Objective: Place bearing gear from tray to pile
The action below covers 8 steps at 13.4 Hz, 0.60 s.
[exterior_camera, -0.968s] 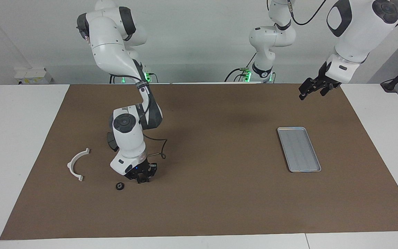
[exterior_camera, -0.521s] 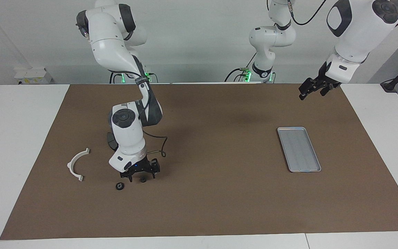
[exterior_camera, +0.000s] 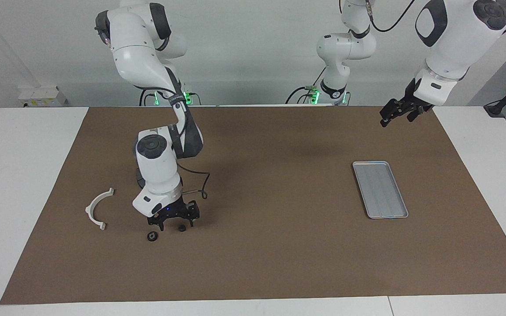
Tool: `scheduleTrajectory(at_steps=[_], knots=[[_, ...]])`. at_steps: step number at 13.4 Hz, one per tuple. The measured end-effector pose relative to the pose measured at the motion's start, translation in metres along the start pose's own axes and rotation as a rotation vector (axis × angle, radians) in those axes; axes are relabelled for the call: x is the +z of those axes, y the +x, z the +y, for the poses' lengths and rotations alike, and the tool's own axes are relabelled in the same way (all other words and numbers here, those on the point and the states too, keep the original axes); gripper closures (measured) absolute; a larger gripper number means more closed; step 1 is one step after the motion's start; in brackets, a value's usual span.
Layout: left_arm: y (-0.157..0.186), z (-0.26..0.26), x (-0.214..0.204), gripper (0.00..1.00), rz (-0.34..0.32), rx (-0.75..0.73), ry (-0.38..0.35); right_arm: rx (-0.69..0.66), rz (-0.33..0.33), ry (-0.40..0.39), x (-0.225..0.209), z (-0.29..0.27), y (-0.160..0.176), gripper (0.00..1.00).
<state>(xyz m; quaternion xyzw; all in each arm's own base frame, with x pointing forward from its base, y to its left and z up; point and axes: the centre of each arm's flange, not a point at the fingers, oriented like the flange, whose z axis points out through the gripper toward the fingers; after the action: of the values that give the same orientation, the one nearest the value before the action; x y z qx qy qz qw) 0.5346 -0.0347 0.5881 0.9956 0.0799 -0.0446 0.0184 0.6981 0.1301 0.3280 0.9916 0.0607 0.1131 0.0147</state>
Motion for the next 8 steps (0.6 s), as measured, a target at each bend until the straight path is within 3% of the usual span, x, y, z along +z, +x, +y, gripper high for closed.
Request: scheduleTrajectory(at_steps=[4, 8], knots=[[0.0, 0.0, 0.0, 0.0, 0.0, 0.0, 0.0, -0.005, -0.022, -0.025, -0.052, 0.016, 0.002, 0.0], [0.0, 0.0, 0.0, 0.0, 0.0, 0.0, 0.0, 0.036, -0.126, -0.01, -0.178, 0.038, -0.022, 0.0]])
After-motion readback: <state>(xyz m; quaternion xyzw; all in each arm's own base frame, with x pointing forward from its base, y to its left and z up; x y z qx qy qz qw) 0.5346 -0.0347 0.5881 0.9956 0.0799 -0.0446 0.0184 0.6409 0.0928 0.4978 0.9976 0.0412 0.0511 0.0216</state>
